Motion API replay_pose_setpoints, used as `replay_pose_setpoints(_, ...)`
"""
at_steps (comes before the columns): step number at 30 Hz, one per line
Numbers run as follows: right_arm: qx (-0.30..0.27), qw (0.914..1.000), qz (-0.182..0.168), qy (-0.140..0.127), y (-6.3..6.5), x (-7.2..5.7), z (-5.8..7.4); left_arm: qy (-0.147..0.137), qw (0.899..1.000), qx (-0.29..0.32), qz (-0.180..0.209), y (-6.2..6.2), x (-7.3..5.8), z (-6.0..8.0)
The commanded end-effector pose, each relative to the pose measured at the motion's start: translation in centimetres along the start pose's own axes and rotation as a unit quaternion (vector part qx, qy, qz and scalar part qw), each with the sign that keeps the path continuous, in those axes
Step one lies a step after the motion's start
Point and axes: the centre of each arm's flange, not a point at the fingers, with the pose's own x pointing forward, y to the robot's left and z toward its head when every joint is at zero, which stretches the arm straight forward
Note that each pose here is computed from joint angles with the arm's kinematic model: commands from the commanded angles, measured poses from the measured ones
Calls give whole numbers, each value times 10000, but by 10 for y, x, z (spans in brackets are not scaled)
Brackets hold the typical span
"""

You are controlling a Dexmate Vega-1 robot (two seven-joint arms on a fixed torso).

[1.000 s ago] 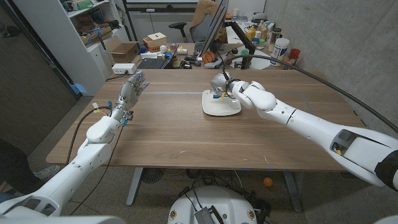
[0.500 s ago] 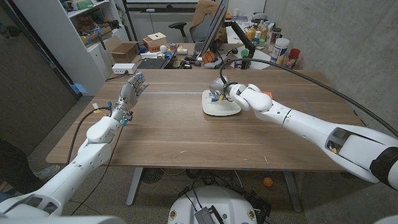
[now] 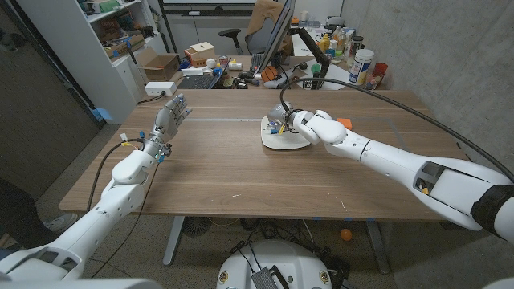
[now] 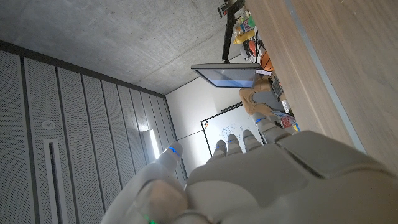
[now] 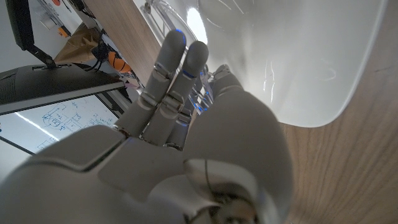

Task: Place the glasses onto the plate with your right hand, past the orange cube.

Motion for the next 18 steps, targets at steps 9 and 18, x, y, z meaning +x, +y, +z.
replay_pose_setpoints(9, -115, 9996, 240, 48, 0, 10, 6, -19, 10000, -13, 31, 6, 0, -2)
replay_pose_setpoints(18, -294, 9988, 315, 243, 1, 10, 8, -17, 10000, -3, 18, 6, -1, -2)
